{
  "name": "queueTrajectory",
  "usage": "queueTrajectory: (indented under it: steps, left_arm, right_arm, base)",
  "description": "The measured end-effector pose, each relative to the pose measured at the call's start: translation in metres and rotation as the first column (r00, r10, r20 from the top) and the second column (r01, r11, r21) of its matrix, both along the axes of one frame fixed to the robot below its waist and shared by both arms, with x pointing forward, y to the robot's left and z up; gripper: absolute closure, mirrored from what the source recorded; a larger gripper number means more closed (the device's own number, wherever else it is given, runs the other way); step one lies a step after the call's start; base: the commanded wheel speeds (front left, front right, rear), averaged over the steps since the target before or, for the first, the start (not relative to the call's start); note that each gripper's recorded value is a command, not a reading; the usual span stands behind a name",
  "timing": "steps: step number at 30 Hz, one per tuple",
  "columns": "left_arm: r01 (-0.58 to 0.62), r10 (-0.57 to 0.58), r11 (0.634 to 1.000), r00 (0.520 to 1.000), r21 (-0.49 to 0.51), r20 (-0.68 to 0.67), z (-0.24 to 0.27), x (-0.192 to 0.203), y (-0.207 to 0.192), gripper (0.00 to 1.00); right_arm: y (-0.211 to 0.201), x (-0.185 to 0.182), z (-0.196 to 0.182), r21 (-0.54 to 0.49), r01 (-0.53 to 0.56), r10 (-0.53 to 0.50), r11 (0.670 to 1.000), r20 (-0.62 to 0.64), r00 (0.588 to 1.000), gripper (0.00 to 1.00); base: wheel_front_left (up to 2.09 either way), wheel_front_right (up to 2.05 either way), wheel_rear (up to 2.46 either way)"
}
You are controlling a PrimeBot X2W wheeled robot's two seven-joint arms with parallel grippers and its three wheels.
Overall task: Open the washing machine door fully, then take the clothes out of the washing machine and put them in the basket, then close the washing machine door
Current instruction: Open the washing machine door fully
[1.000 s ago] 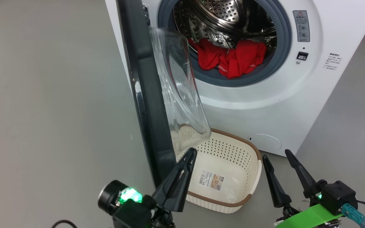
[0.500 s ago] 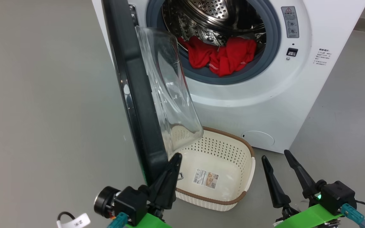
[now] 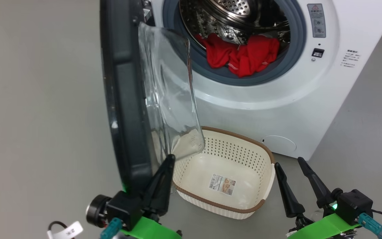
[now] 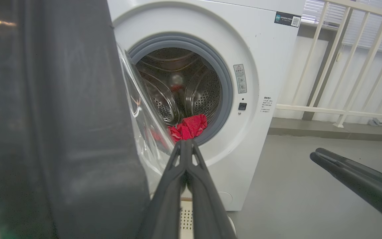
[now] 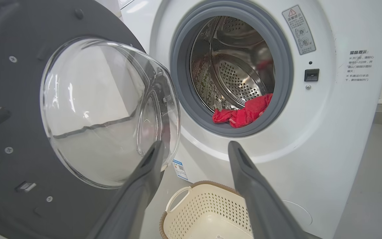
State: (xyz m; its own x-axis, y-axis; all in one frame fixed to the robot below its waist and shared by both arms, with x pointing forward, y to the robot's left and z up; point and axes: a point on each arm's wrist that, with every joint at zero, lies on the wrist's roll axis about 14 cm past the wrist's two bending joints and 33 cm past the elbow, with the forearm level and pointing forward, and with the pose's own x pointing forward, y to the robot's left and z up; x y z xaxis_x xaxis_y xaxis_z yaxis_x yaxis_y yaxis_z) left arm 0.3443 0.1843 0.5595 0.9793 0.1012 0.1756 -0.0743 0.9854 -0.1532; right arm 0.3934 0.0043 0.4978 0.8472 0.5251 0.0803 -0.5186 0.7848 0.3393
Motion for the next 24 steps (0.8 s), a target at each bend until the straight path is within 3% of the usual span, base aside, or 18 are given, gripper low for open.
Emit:
queueTrajectory:
  steps: [24]
  left_arm:
    - [-0.307, 0.307, 0.951, 0.952, 0.029, -0.009, 0.000, -0.037, 0.097, 1.00]
  right_arm:
    - [0.031, -0.001, -0.006, -0.002, -0.091, 0.091, 0.996, -0.012, 0.996, 0.00]
  base:
    - [0.00, 0.00, 0.00]
